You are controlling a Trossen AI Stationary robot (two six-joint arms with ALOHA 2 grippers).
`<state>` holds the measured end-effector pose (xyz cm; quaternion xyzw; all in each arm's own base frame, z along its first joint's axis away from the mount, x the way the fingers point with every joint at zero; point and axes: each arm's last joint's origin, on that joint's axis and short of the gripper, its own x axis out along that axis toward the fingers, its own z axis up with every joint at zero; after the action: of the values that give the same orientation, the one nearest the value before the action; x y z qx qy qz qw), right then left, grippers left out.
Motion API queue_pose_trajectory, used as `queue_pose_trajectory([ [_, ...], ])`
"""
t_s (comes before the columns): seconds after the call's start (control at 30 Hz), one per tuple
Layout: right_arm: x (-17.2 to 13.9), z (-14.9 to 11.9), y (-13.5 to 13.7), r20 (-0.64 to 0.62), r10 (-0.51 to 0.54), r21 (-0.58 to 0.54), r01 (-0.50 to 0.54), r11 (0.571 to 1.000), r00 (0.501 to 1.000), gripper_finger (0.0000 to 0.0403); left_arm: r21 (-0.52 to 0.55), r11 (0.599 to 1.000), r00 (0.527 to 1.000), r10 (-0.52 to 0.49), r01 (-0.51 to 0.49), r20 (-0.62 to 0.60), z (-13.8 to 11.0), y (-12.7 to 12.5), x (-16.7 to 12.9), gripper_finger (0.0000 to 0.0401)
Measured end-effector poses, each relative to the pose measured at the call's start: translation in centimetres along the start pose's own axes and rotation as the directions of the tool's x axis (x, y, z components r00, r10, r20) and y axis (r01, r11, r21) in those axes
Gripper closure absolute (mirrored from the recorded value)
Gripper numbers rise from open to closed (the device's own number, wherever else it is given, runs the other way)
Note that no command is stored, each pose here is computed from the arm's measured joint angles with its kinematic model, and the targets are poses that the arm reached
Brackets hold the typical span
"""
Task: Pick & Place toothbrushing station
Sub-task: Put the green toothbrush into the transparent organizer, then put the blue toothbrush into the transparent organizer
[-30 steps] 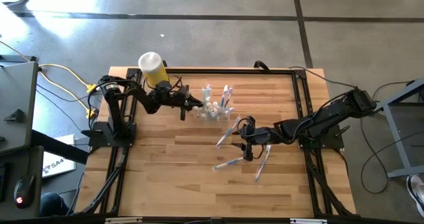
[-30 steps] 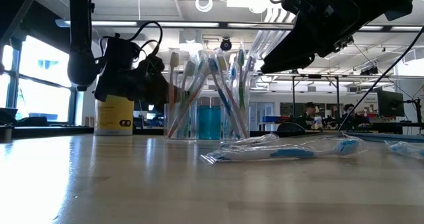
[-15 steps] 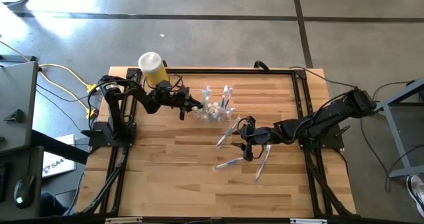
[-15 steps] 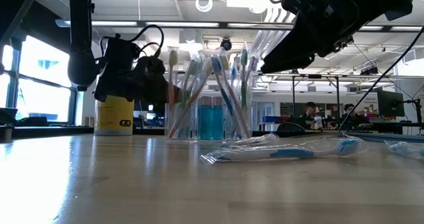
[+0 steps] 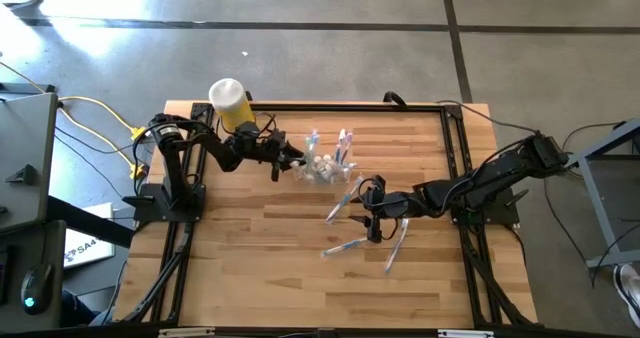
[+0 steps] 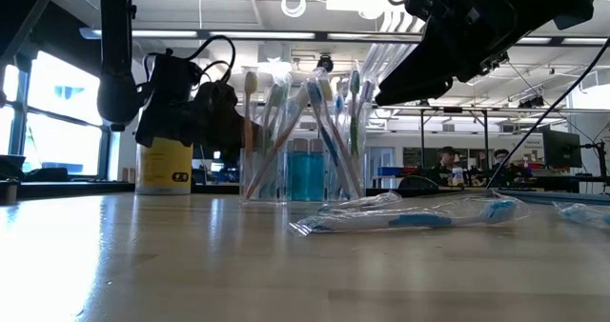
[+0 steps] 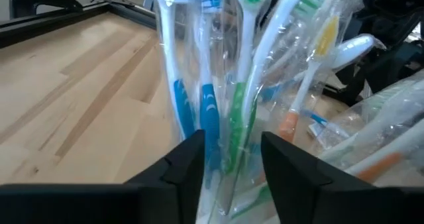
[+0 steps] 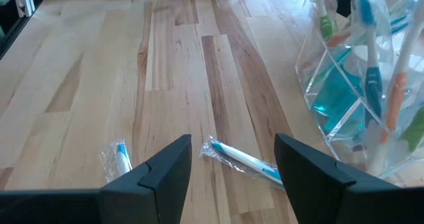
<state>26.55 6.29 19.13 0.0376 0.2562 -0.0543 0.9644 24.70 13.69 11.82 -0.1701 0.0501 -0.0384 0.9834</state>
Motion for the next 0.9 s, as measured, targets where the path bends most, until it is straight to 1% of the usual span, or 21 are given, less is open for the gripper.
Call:
queue_pose_trajectory([
  [0.1,0.0,0.0,0.0,0.0,0.0,0.0,0.0,1.0,1.0,0.0196,0.048,0.999,1.0,0.016,-0.016,0.002,0.0,0.1,0.0,0.0242],
  [0.27,0.0,0.0,0.0,-0.001,0.001,0.0,-0.001,1.0,1.0,0.0196,0.072,0.997,0.999,0.036,-0.038,0.021,0.4,-0.1,-0.1,0.0242],
  [0.47,0.0,0.0,0.0,-0.002,0.003,-0.001,-0.003,1.0,1.0,0.0196,0.122,0.992,0.996,0.014,-0.024,0.085,2.3,-0.9,-0.4,0.0244],
  [0.57,0.0,-0.1,0.0,-0.012,0.0,-0.006,0.0,1.0,1.0,0.0196,0.145,0.989,0.994,-0.017,0.001,0.106,3.2,-1.5,-0.7,0.0244],
  [0.63,0.0,-0.2,0.0,-0.02,-0.005,-0.029,0.005,1.0,1.0,0.0196,0.162,0.987,0.992,-0.024,0.004,0.123,4.0,-1.8,-0.9,0.0244],
  [0.73,-0.5,-0.4,0.0,-0.049,-0.005,-0.055,0.002,0.998,0.999,0.0196,0.222,0.975,0.986,-0.04,0.003,0.159,5.2,-2.6,-1.4,0.0244],
  [0.83,-1.0,-0.3,0.4,-0.05,0.012,-0.065,-0.016,0.998,0.999,0.0196,0.307,0.952,0.976,-0.064,-0.004,0.21,6.8,-3.5,-2.0,0.0244],
  [0.9,-1.3,-0.6,0.9,-0.073,0.034,-0.084,-0.04,0.996,0.997,0.0196,0.352,0.936,0.964,-0.086,-0.008,0.252,7.9,-4.3,-2.5,0.0244],
])
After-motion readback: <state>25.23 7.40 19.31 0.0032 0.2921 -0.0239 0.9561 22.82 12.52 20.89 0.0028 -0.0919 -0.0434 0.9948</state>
